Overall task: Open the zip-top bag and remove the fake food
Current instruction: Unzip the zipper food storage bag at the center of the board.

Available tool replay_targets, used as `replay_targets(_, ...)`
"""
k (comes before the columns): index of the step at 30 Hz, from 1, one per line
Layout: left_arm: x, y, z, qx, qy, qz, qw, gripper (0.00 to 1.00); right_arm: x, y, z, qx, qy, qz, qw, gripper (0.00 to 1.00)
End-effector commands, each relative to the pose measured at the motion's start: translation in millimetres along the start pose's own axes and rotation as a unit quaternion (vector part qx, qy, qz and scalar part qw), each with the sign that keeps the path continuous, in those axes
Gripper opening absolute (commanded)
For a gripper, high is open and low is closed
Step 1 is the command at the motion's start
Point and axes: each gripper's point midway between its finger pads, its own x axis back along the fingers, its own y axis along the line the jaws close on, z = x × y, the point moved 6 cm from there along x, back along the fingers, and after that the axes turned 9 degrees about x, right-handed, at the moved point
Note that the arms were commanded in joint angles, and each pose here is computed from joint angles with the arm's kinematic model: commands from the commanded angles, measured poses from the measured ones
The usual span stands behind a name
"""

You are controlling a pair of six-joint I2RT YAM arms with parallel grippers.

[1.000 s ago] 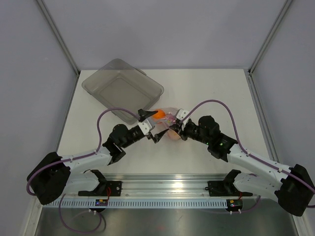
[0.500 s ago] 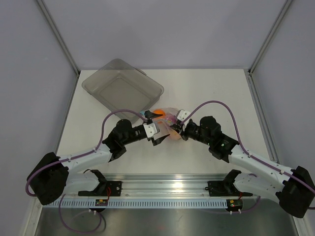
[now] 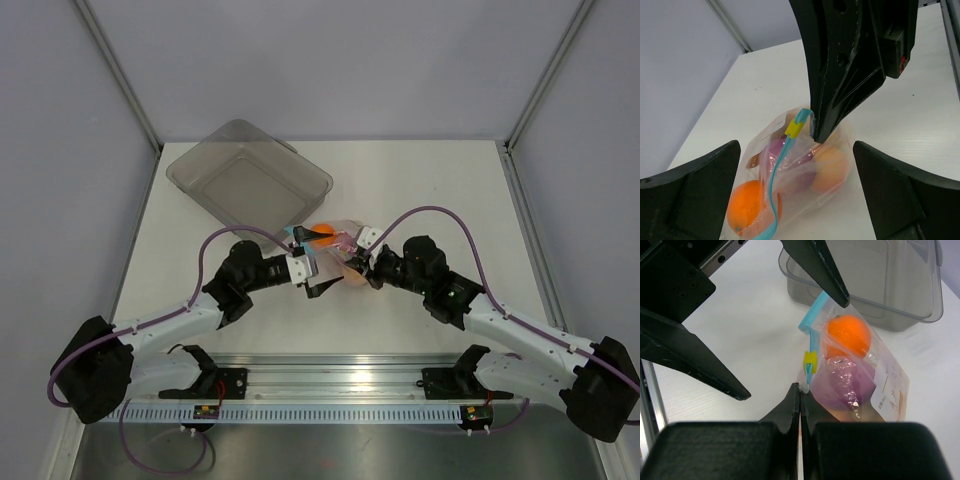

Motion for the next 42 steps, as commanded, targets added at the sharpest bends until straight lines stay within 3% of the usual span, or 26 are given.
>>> replay_targets(1, -2, 2, -30, -0.033, -0.051, 0.020, 0.998, 0.99, -3, 0, -16, 0.014, -0.017, -0.021, 1.000, 0.00)
replay_targets(14, -6, 1, -33, -0.003, -0.056, 0.029, 0.998, 0.99, -3, 6, -21, 0.023, -0.026, -0.041, 0.999, 0.00)
replay_targets(24, -13, -7, -25, -0.018, -0.029, 0.090, 0.995, 0.73, -2, 7, -23, 0.025, -0.031, -0.043, 0.998, 0.00)
replay_targets(25, -13, -7, -24, -0.018, -0.024, 0.096, 0.995, 0.65, -2, 7, -23, 0.024, -0.030, -0.042, 0.998, 0.00)
replay_targets(28, -16, -7, -22, -0.015, -0.012, 0.106, 0.994, 0.52, -1, 7, -23, 0.024, -0.032, -0.041, 0.998, 0.00)
replay_targets(42, -17, -3, -17, -0.011, 0.001, 0.093, 0.996, 0.40, 3, 6, -27, 0.026, -0.047, -0.031, 0.998, 0.00)
